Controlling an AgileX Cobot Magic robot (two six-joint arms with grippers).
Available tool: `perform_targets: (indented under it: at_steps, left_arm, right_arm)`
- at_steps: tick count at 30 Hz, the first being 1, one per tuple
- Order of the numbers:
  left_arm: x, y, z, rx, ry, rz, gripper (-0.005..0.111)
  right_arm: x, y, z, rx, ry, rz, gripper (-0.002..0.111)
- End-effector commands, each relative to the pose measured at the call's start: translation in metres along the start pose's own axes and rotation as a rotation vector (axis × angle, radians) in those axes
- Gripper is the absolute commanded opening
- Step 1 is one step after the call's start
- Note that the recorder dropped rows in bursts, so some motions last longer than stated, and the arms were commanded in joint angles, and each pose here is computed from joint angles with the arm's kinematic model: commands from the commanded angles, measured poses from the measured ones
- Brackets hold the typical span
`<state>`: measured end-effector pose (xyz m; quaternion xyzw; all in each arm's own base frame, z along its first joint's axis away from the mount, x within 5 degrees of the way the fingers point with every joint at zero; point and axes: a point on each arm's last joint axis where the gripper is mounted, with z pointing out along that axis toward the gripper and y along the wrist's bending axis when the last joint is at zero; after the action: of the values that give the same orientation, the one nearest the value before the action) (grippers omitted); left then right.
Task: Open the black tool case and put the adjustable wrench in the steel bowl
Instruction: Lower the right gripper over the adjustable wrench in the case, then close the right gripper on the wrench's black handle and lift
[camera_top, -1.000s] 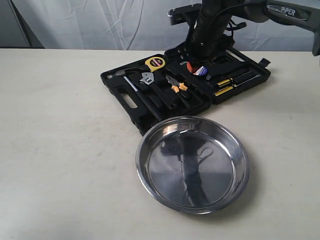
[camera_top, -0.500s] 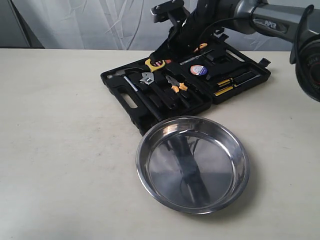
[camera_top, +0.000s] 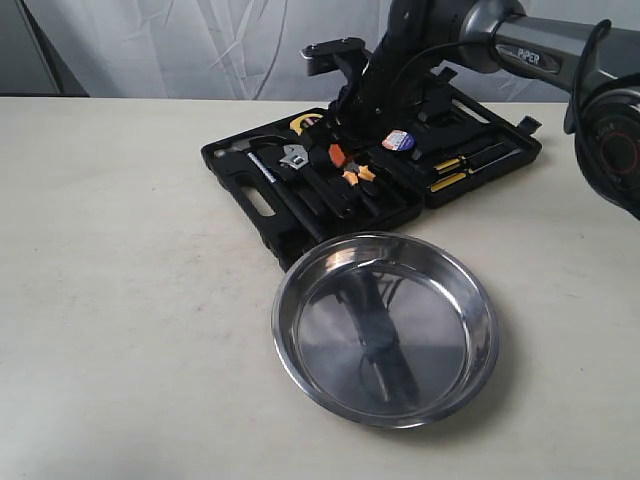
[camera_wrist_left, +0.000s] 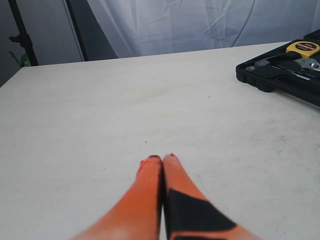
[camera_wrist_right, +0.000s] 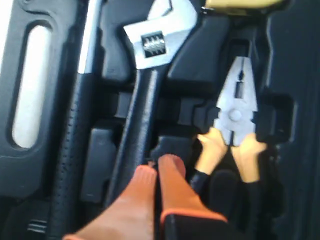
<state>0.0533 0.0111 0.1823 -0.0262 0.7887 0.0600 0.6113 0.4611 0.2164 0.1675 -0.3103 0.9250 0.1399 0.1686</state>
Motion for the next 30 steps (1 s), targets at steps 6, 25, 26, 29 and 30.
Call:
perform_targets:
  at_steps: [6,25,26,29,30]
  left_arm:
    - [-0.002,0.0,0.0,-0.003,-0.014,0.001,0.0]
    - [-0.002,0.0,-0.001,-0.002,-0.016,0.001,0.0]
    - [-0.002,0.0,-0.001,-0.002,-0.016,0.001,0.0]
    - [-0.002,0.0,-0.001,-0.002,-0.016,0.001,0.0]
    - [-0.002,0.0,-0.001,-0.002,-0.016,0.001,0.0]
  right_arm:
    - [-0.011,-0.023,-0.023,0.16,-0.127,0.13,-0.001]
    - [-0.027,-0.037,-0.02,-0.207,-0.096,-0.022,-0.001]
    - [-0.025,-0.038,-0.016,-0.207,-0.09,-0.02,-0.001]
    - [-0.023,-0.036,-0.005,-0.204,-0.062,-0.029,-0.001]
    - [-0.022,-0.034,-0.002,-0.197,-0.052,-0.03,-0.001]
